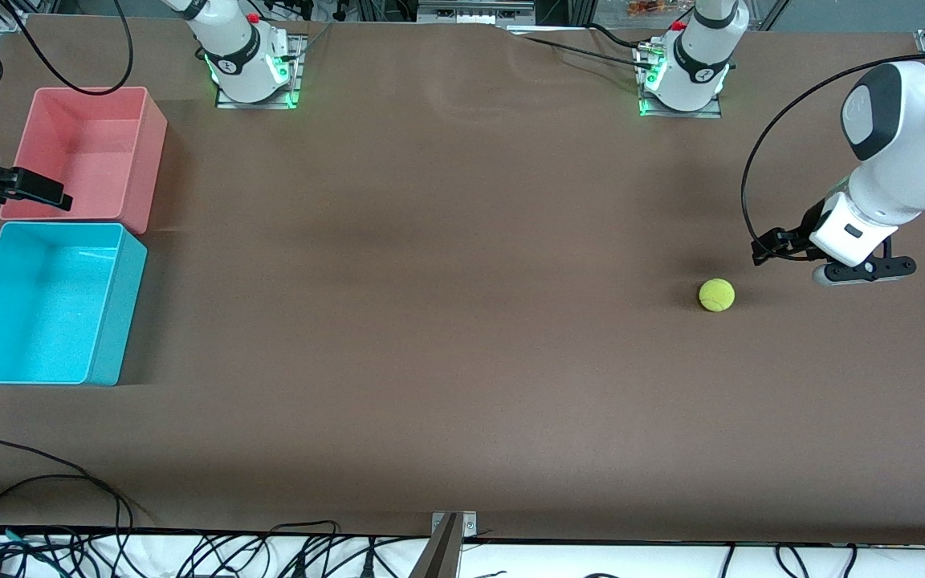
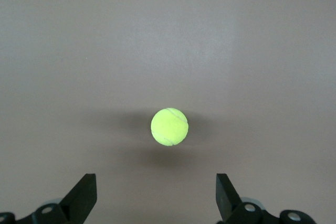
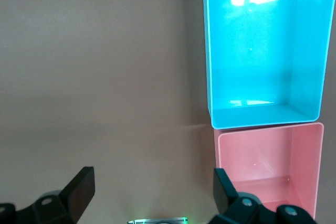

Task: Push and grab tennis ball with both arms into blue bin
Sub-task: 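Move the left gripper down toward the tennis ball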

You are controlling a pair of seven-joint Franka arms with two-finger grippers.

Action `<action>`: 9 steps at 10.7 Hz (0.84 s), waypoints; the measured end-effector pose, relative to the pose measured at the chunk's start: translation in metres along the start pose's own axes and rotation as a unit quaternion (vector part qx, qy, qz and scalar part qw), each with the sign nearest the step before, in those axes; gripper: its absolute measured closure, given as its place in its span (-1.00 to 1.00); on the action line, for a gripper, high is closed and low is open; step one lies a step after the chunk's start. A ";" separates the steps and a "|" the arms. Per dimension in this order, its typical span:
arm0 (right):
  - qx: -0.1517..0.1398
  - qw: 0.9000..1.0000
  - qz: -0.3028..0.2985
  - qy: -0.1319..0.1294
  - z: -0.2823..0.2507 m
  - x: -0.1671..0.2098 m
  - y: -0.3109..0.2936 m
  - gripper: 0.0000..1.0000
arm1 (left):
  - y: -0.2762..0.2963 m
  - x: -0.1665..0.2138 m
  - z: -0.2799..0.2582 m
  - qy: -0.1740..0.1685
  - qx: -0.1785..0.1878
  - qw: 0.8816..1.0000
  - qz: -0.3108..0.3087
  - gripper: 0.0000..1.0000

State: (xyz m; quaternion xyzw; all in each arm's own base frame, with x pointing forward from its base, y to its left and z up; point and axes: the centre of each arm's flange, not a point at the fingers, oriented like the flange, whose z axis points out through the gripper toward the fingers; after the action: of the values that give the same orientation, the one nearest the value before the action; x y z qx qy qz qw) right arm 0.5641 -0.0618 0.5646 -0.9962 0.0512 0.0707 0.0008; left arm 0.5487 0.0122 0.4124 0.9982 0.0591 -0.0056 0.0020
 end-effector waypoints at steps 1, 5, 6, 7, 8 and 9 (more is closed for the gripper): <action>0.000 1.000 0.000 0.000 0.000 0.000 0.000 -1.00 | 0.000 -0.001 0.006 0.008 -0.001 1.000 0.000 -1.00; 0.000 1.000 0.000 0.000 0.000 0.000 0.000 -1.00 | -0.001 -0.007 0.060 0.023 -0.002 1.000 0.000 -1.00; 0.000 1.000 0.000 0.000 0.000 0.000 0.000 -1.00 | -0.001 -0.005 0.070 0.023 -0.002 1.000 0.000 -1.00; 0.000 1.000 0.000 0.000 0.000 0.000 0.000 -1.00 | -0.001 -0.002 0.079 0.026 -0.002 1.000 0.000 -1.00; 0.000 1.000 0.000 0.000 0.000 0.000 0.000 -1.00 | 0.000 -0.001 0.089 0.025 -0.002 1.000 0.000 -1.00; 0.000 1.000 0.000 0.000 0.000 0.000 0.000 -1.00 | 0.000 0.001 0.097 0.026 -0.002 1.000 0.000 -0.96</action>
State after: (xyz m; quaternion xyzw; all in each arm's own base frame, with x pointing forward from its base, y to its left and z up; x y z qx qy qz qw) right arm 0.5641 -0.0618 0.5646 -0.9962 0.0512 0.0707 0.0006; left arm 0.5489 0.0121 0.3153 0.9981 0.0588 0.0202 0.0024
